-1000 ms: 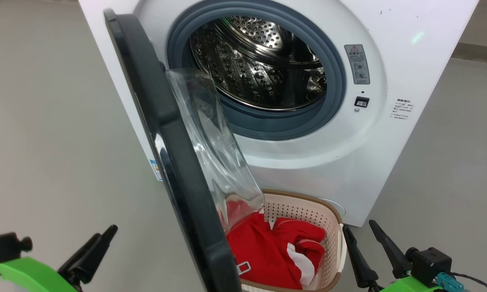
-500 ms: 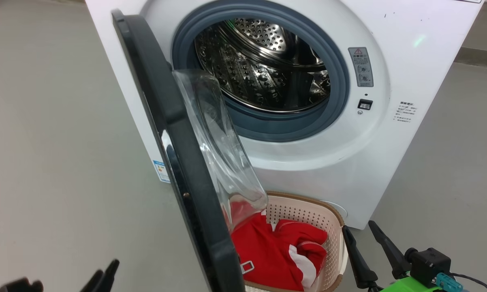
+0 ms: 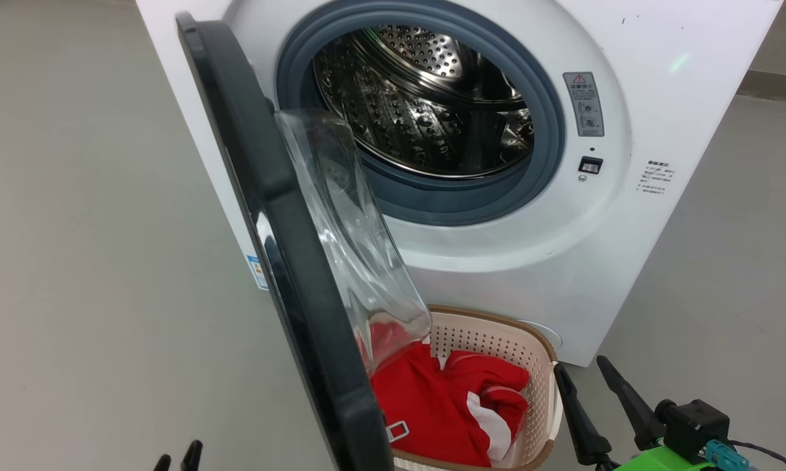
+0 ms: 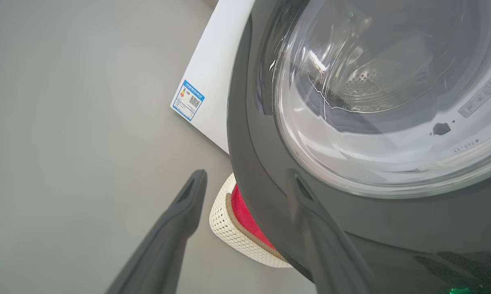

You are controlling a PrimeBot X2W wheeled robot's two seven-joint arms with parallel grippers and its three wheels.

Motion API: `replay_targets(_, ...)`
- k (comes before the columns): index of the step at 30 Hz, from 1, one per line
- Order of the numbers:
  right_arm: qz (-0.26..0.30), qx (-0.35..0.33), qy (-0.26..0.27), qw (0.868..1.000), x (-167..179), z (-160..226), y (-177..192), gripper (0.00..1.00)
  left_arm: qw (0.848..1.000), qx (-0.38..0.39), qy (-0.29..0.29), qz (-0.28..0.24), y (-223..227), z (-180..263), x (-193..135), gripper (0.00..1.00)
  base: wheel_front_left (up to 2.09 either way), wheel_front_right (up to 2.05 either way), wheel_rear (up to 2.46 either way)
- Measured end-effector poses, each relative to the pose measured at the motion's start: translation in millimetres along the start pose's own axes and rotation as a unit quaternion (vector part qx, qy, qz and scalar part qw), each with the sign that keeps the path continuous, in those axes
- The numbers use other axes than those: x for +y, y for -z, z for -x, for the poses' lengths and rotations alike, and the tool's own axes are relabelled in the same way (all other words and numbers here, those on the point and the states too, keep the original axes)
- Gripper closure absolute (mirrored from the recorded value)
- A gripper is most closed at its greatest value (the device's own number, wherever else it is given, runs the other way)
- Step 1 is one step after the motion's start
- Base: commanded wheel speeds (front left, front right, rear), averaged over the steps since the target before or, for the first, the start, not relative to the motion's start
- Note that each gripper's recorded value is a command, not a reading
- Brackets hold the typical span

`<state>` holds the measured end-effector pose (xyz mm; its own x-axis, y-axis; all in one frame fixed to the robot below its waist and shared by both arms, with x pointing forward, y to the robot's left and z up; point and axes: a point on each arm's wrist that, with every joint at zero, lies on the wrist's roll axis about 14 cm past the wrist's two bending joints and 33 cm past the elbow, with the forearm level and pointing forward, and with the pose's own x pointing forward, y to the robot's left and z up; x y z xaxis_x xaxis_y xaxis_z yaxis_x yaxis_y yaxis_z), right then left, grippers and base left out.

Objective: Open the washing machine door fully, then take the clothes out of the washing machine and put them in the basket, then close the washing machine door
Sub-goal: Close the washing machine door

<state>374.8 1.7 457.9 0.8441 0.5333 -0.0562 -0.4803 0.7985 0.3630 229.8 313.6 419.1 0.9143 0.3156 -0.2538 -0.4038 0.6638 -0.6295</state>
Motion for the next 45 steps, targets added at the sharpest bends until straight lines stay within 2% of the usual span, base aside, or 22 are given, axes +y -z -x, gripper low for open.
replay_targets(2, 0.000, 0.000, 0.000, 1.000, 0, 0, 0, 0.00, 1.000, 0.002, 0.000, -0.019, 4, 0, 0, 0.00, 0.00, 0.00, 0.00)
replay_targets(4, 0.000, 0.000, 0.002, 1.000, -1, 0, 0, 0.00, 1.000, -0.015, -0.002, -0.025, -3, -2, -1, 0.00, 0.00, 0.00, 0.00)
replay_targets(9, 0.000, -0.003, 0.007, 1.000, -5, 0, -2, 0.00, 0.995, -0.063, 0.000, -0.080, -25, -7, -8, 0.00, 0.00, 0.00, 0.00)
replay_targets(15, -0.001, -0.003, 0.015, 1.000, -10, 0, -2, 0.00, 0.982, -0.092, 0.014, -0.163, -33, -6, -26, 0.00, 0.00, 0.00, 0.00)
replay_targets(23, 0.001, -0.004, 0.020, 1.000, -14, 0, -3, 0.00, 0.963, -0.128, 0.006, -0.238, -44, 1, -38, 0.00, 0.00, 0.00, 0.00)
replay_targets(45, 0.001, -0.010, 0.028, 1.000, -19, 0, -6, 0.00, 0.963, -0.129, -0.003, -0.238, -36, 11, -39, 0.00, 0.00, 0.00, 0.00)
